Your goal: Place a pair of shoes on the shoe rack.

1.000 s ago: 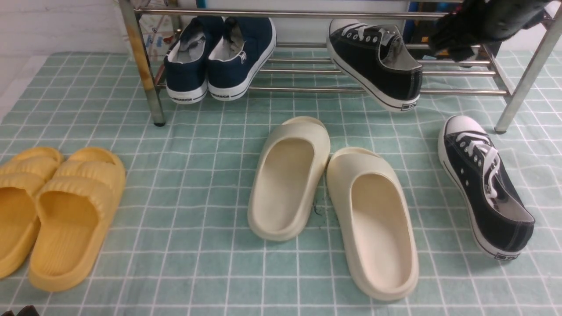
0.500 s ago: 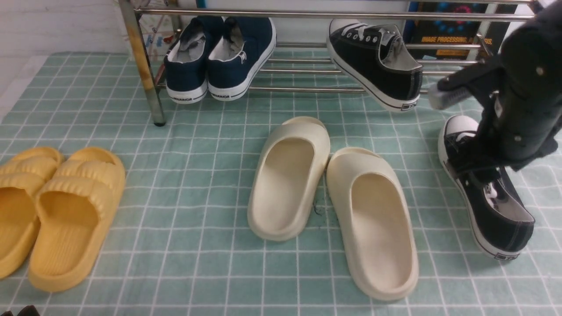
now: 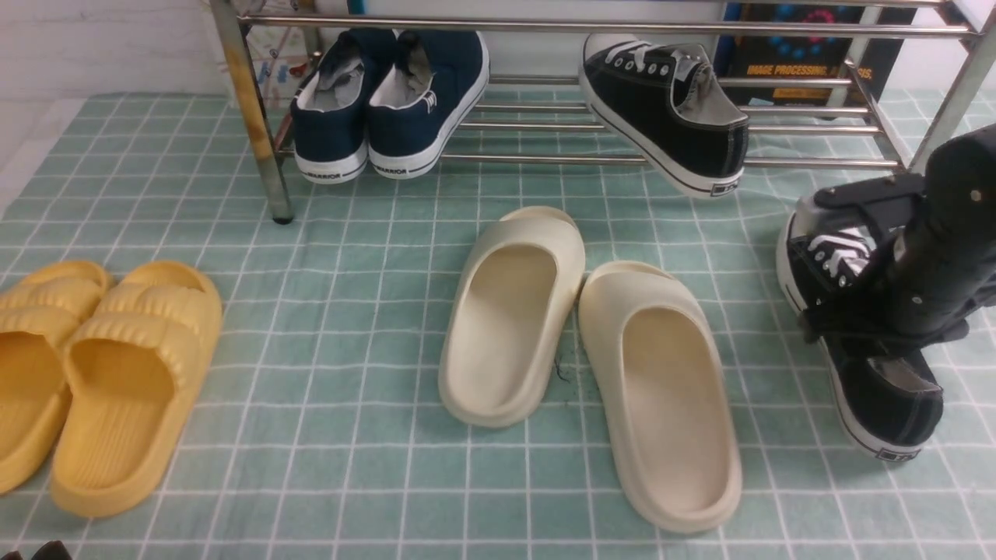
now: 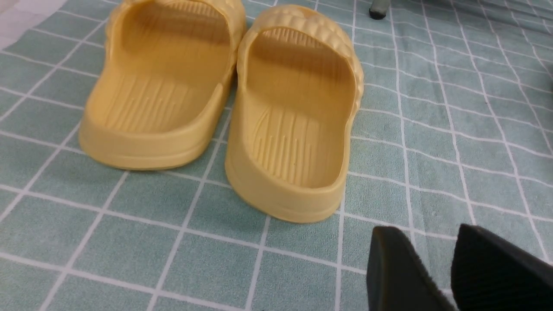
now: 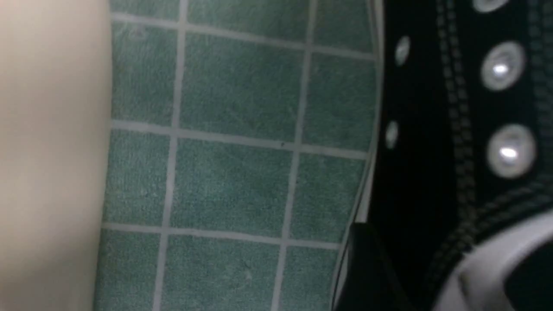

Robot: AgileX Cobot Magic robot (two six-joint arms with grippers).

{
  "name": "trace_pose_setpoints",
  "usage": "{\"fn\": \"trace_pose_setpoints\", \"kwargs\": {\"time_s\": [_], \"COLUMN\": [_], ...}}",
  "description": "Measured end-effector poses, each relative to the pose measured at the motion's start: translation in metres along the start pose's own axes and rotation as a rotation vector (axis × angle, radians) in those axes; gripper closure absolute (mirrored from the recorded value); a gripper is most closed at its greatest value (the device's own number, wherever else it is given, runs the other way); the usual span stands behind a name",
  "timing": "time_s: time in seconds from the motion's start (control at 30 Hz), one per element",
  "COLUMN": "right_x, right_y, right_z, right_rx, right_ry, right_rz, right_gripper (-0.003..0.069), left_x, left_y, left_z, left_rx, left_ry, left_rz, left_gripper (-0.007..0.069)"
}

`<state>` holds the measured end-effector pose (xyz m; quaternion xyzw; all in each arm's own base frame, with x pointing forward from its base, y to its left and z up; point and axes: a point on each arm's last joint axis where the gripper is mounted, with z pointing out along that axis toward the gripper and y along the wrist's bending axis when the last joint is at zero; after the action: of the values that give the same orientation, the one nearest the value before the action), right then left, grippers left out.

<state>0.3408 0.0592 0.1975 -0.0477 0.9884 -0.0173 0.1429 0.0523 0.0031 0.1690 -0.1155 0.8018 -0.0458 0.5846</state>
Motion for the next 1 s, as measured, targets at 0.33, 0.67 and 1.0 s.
{"fn": "trace_pose_setpoints", "kwargs": {"time_s": [0.33, 0.67, 1.0], "right_x": [0.004, -0.004, -0.064], "right_y": [0.01, 0.003, 0.006], "right_z": [0.016, -0.072, -0.085], "right_rx": [-0.022, -0.006, 0.034], "right_ry": [0.071, -0.122, -0.23], "right_rz": [-0.09, -0.103, -0.14], "right_gripper": [0.0431, 0.051, 0.051], "left_x": [0.0, 0.0, 0.0], "left_y": [0.0, 0.0, 0.0], "left_z": [0.0, 0.0, 0.0], "left_rx": [0.0, 0.0, 0.0], "left_ry": [0.0, 0.0, 0.0], "left_rz": [0.0, 0.0, 0.0], "left_gripper": [0.0392, 0.0386, 0.0386]}}
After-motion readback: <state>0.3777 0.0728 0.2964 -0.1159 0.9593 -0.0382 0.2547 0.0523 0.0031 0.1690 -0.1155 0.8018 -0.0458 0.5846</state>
